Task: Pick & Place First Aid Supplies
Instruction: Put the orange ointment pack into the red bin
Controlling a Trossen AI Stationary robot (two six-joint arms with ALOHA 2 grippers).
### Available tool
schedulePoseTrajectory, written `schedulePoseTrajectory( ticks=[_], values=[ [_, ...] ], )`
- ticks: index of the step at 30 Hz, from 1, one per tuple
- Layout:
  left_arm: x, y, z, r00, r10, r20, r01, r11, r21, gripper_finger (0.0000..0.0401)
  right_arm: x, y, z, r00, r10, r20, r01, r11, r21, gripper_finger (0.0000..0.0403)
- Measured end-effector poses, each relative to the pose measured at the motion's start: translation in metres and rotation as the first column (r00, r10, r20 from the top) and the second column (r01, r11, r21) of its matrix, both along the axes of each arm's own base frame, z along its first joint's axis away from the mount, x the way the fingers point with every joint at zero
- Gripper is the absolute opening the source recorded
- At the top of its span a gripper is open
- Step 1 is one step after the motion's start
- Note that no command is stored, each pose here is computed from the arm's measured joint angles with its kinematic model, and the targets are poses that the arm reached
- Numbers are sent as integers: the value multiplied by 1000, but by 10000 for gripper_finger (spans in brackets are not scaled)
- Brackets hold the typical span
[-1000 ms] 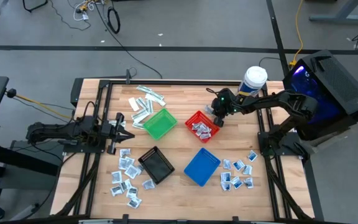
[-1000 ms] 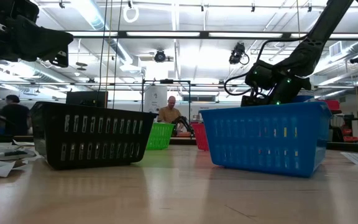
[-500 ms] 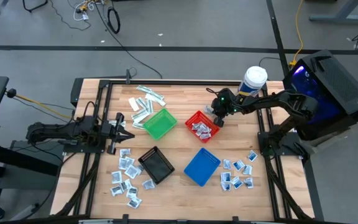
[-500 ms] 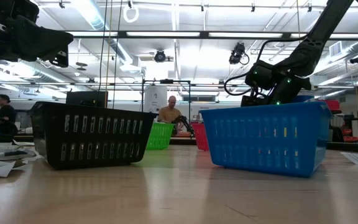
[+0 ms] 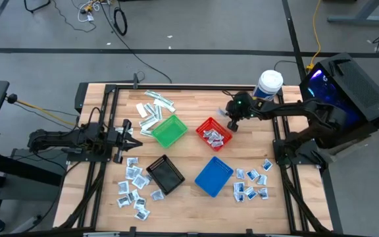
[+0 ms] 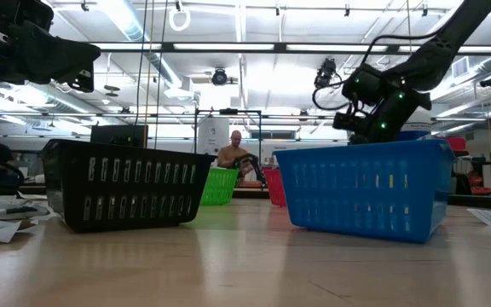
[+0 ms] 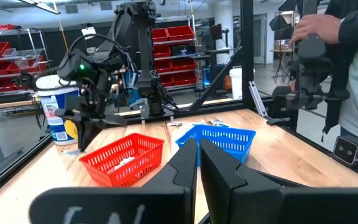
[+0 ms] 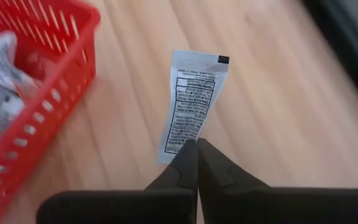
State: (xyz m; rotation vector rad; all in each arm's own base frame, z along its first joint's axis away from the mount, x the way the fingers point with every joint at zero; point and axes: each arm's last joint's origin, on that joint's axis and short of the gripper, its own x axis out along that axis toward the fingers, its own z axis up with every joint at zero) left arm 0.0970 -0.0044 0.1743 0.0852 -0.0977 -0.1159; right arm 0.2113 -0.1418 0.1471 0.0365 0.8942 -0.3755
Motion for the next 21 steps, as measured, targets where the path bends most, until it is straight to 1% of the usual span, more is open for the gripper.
schedulePoseTrajectory(
  ticks=[7, 11, 16, 21],
  values=[
    [0, 0, 0, 1000, 0, 0, 0, 1000, 0, 25, -5, 4, 23, 997, 0, 77, 4, 999, -47, 0],
    [0, 0, 0, 1000, 0, 0, 0, 1000, 0, 25, -10, 9, 35, 992, 33, 119, -29, 999, -34, 0],
    [0, 0, 0, 1000, 0, 0, 0, 1000, 0, 25, -11, 17, 43, 975, 104, 194, -115, 992, 43, 0],
    [0, 0, 0, 1000, 0, 0, 0, 1000, 0, 25, -4, 33, 44, 951, 181, 250, -221, 964, 146, 0]
  ],
)
